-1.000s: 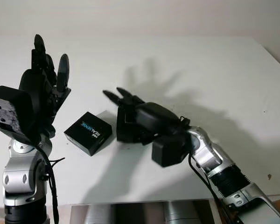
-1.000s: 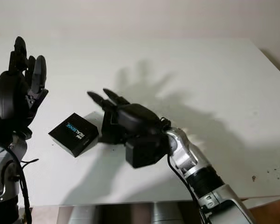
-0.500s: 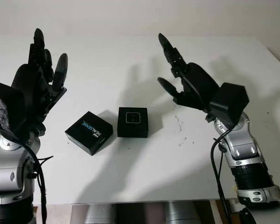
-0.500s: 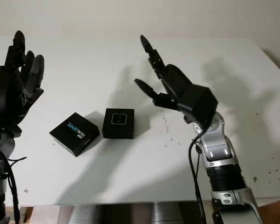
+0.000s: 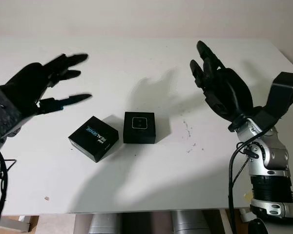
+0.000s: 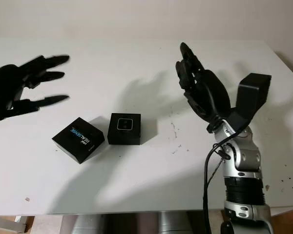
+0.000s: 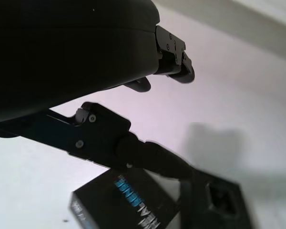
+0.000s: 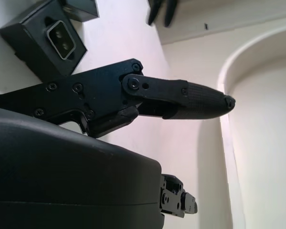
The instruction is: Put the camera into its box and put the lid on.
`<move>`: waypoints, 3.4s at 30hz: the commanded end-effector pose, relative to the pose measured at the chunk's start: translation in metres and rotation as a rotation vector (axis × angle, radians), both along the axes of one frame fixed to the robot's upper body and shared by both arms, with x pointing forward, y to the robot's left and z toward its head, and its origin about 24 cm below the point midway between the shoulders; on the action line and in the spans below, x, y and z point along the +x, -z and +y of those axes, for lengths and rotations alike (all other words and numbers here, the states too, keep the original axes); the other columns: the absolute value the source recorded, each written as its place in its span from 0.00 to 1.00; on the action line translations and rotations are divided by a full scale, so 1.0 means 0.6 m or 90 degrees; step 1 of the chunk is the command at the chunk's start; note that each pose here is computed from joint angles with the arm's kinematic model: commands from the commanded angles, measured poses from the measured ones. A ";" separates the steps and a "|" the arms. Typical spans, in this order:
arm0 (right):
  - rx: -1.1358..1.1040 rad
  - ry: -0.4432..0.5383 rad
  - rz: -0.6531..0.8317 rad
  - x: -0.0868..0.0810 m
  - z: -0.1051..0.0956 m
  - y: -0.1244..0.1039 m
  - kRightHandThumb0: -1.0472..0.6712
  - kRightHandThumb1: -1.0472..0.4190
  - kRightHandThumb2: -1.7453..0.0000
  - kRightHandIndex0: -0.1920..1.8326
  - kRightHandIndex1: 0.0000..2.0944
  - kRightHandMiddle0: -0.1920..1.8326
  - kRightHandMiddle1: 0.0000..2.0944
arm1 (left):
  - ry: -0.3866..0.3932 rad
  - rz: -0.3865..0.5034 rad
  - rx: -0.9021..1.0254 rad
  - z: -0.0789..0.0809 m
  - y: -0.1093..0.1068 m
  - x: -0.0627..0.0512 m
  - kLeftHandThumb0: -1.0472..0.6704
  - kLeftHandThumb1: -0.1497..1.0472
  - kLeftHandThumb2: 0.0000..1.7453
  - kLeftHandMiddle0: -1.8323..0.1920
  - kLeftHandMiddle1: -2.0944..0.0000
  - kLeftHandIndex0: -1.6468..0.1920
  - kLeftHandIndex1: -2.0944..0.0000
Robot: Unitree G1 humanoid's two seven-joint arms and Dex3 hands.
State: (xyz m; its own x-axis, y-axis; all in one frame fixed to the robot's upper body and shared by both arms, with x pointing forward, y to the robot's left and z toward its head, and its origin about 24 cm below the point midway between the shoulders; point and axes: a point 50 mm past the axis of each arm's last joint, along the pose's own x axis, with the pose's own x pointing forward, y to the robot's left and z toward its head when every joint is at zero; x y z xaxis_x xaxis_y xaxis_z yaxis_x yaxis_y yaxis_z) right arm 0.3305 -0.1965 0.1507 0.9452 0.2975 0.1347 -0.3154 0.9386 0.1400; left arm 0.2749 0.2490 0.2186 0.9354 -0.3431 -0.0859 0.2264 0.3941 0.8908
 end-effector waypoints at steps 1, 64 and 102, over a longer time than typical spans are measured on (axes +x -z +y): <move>0.027 0.012 -0.020 0.001 -0.008 -0.022 0.18 0.00 0.67 0.01 0.03 0.02 0.02 | 0.046 0.026 0.111 -0.005 -0.005 -0.001 0.31 0.79 0.03 0.82 0.92 0.84 0.88; 0.122 0.044 0.040 0.003 -0.031 -0.012 0.18 0.00 0.67 0.00 0.02 0.00 0.02 | 0.204 0.005 0.384 -0.036 0.071 0.031 0.34 0.79 0.03 0.79 0.96 0.82 0.95; 0.119 0.048 0.046 -0.002 -0.027 -0.009 0.19 0.00 0.67 0.00 0.01 0.00 0.02 | 0.121 0.058 0.177 -0.032 0.110 0.029 0.56 0.87 0.03 0.75 0.24 0.59 0.63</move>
